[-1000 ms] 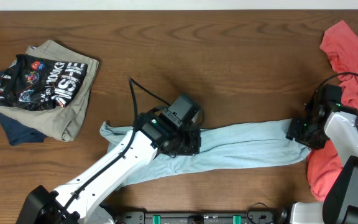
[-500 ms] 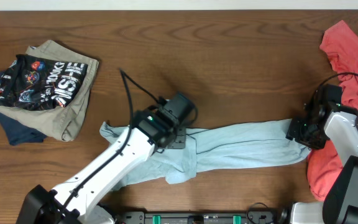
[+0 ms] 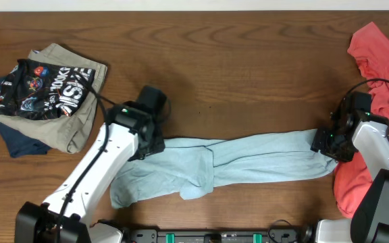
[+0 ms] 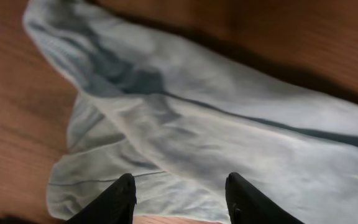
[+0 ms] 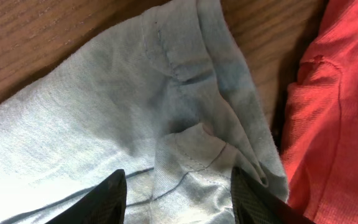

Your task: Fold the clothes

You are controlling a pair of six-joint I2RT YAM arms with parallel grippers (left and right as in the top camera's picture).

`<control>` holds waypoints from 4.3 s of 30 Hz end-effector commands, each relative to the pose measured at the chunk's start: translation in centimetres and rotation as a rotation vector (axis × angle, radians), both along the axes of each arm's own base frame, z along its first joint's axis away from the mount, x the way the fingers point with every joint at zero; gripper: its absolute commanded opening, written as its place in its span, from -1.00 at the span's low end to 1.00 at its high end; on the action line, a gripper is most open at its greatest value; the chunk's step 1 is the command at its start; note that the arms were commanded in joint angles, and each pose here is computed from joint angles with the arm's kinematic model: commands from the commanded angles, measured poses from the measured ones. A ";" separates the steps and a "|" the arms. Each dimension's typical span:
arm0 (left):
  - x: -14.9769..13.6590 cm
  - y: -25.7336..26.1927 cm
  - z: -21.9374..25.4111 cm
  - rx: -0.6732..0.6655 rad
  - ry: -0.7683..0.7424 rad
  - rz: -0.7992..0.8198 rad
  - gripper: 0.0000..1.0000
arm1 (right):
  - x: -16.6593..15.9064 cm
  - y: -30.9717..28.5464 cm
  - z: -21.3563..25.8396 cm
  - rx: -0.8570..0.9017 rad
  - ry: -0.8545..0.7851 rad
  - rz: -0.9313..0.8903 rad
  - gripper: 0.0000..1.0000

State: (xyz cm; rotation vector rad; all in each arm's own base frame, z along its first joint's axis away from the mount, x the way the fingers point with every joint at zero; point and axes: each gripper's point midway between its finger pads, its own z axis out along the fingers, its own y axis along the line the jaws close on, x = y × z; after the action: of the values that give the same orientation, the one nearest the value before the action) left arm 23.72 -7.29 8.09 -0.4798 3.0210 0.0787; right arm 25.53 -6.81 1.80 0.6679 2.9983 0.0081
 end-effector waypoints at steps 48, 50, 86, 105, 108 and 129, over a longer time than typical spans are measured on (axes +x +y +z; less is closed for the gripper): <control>-1.2 0.6 -5.9 -0.341 0.031 -0.030 -0.15 | -0.2 -0.1 0.0 0.004 0.001 -0.014 0.05; -1.1 0.6 -5.9 -0.340 0.027 -0.031 -0.15 | -0.2 -0.1 0.0 0.004 0.001 -0.014 0.06; 0.6 -0.8 0.7 -0.275 -0.154 -0.238 -0.14 | -0.1 -0.1 0.0 0.004 -0.001 -0.014 0.05; 0.8 -14.3 -3.8 -0.325 -0.200 -0.733 0.05 | -0.2 -0.1 0.0 0.005 0.003 -0.014 0.06; 0.8 -14.7 -4.3 -0.324 -0.197 -0.744 0.05 | -0.2 0.0 0.0 0.008 0.001 -0.014 0.07; 2.6 -13.4 -3.3 -0.249 -0.202 -0.671 -0.88 | -0.1 0.2 0.0 0.023 -0.003 -0.013 0.08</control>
State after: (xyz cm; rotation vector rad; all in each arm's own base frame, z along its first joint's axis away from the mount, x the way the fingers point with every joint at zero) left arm 23.84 -20.93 1.77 0.5757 2.9156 -0.4043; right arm 25.55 -6.53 1.79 0.6672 2.9990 0.0334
